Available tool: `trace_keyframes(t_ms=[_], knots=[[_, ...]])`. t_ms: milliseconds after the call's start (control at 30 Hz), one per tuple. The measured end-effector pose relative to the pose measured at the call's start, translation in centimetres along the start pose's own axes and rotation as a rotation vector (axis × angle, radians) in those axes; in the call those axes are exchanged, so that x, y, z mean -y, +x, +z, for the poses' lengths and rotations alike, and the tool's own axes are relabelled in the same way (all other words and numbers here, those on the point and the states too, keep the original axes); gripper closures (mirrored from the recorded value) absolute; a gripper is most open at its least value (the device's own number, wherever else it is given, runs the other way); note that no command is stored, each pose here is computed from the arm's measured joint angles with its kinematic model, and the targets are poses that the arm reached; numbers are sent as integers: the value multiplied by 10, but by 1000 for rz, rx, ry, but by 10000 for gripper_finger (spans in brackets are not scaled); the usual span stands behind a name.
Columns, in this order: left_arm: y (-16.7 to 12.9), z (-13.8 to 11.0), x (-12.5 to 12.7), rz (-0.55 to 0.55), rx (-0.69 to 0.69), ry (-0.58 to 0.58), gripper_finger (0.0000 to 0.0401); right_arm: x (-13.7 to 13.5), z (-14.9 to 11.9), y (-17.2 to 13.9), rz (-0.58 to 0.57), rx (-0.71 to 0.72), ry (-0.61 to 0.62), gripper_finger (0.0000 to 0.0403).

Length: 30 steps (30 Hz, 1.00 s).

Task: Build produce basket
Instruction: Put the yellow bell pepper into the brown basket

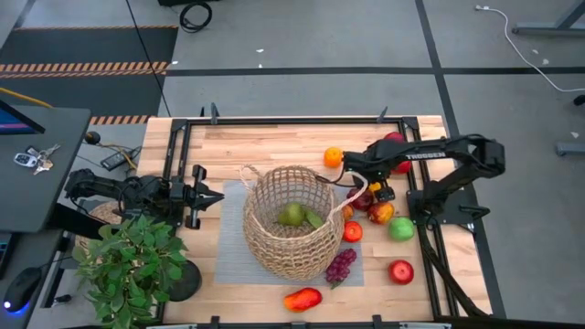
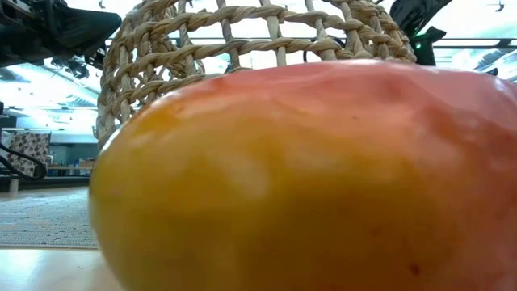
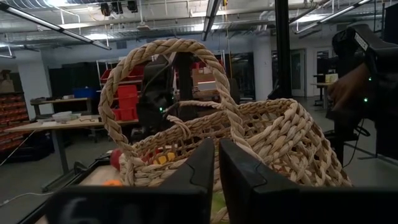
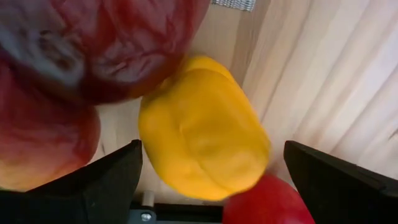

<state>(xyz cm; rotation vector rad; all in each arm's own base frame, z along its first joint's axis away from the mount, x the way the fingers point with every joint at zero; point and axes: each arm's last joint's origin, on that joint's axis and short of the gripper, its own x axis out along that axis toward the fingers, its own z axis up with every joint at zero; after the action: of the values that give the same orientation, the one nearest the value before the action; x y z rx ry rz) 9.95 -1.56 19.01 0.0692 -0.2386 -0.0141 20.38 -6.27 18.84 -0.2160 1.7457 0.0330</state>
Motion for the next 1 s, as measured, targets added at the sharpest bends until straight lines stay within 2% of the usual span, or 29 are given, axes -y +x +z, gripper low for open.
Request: trace_keyframes(t_ms=[267, 567, 733, 1000], knots=[[0, 0, 0, 0, 0, 0, 371, 2, 10, 18, 33, -84, -15, 14], [0, 0, 0, 0, 0, 0, 369, 2, 11, 20, 26, -97, 17, 77], [0, 0, 0, 0, 0, 0, 375, 4, 3, 1, -15, -86, 104, 79], [0, 0, 0, 0, 0, 0, 368, 17, -5, -58, -151, 45, 279, 77]])
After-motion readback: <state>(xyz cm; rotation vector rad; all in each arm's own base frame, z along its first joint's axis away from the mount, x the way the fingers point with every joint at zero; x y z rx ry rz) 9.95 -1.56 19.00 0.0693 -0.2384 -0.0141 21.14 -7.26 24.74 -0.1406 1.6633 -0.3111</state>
